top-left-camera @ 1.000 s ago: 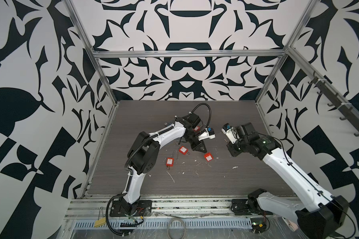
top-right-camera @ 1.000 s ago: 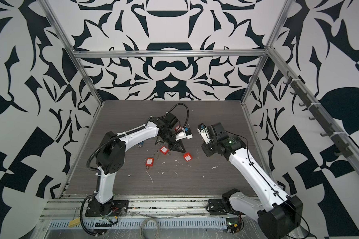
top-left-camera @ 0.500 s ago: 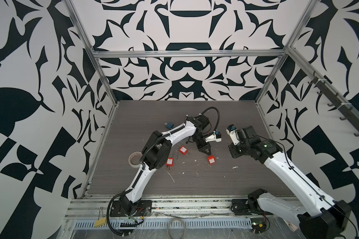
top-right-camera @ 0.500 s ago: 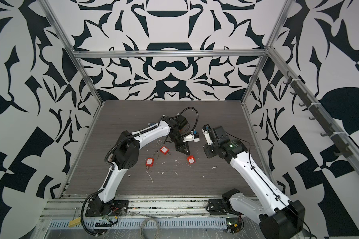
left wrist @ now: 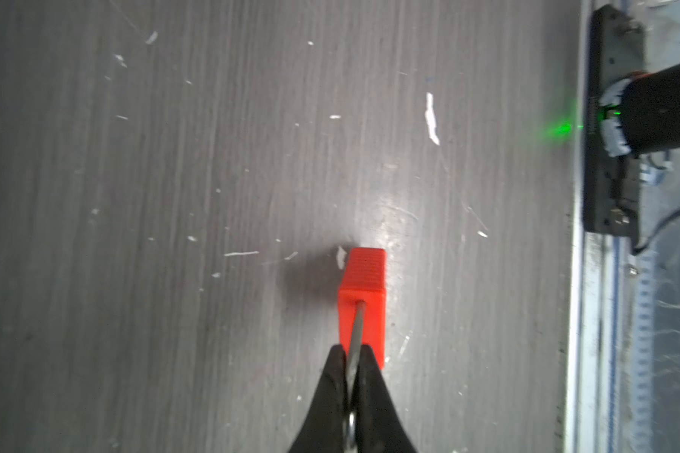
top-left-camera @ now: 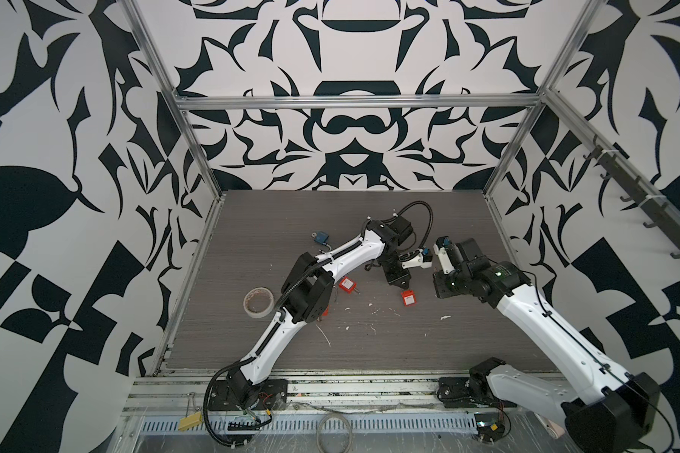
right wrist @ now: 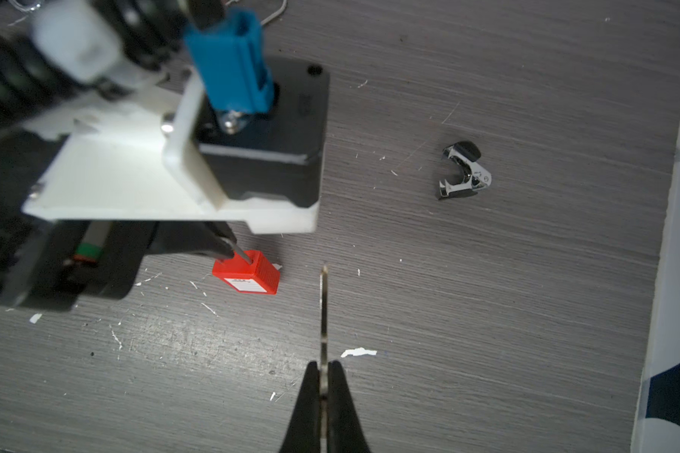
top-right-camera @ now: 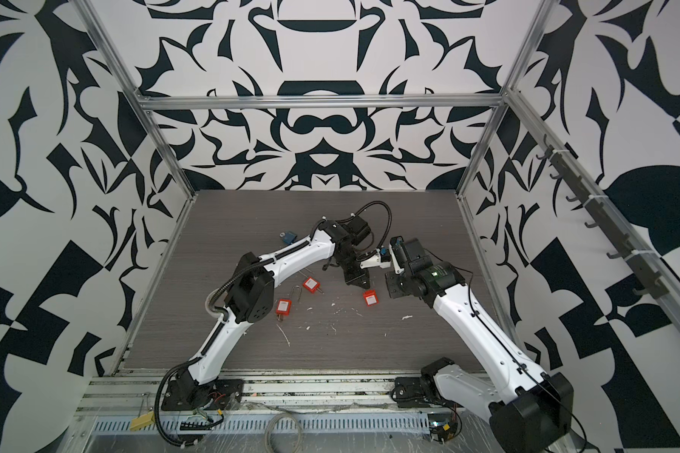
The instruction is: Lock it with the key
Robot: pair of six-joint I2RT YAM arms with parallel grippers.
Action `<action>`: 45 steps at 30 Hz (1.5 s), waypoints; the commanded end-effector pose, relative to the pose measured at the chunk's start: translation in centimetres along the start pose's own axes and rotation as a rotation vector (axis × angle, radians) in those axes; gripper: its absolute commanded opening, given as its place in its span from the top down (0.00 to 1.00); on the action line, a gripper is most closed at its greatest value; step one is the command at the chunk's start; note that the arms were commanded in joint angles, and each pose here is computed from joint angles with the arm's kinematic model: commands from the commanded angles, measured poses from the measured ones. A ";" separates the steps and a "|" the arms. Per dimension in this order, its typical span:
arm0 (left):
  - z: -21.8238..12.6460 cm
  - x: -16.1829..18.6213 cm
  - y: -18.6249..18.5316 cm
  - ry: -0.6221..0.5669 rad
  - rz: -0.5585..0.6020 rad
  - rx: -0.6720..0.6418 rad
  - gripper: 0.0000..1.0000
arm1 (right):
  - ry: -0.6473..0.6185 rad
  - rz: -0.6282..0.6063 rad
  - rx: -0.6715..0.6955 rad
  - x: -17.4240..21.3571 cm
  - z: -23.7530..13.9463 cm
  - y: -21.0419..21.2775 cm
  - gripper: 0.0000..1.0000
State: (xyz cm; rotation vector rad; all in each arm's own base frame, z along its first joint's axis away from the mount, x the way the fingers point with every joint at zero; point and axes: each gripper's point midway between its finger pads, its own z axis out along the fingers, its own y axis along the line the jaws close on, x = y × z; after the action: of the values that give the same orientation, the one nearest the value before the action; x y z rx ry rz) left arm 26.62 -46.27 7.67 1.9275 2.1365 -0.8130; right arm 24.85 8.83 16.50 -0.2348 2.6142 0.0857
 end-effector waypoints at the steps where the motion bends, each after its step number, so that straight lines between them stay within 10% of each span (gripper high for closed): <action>1: 2.0 1.6 1.2 0.073 -0.003 -0.021 0.84 | -0.009 0.059 0.001 -0.1 -0.5 -0.1 1.00; 18: 1.7 -2.3 3.4 -0.052 0.081 -0.123 0.67 | 0.033 0.151 -0.046 1.9 -0.5 0.5 1.00; 26: -7.6 -4.7 6.1 -0.299 0.005 -0.264 0.61 | 0.066 0.165 -0.080 2.3 -0.1 1.2 1.00; 32: -14.3 -1.2 4.6 -0.442 -0.132 -0.277 0.60 | 0.147 0.158 -0.047 3.1 2.9 1.2 1.00; 45: -17.5 7.5 -3.3 -0.587 -0.299 -0.334 0.59 | 0.247 0.172 0.009 3.9 9.4 1.2 1.00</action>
State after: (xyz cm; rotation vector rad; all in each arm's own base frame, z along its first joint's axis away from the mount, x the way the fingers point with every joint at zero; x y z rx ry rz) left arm 26.67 -31.80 18.56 1.1583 2.0630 -0.8194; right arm 24.65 10.21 6.99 -0.0488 2.9058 0.1142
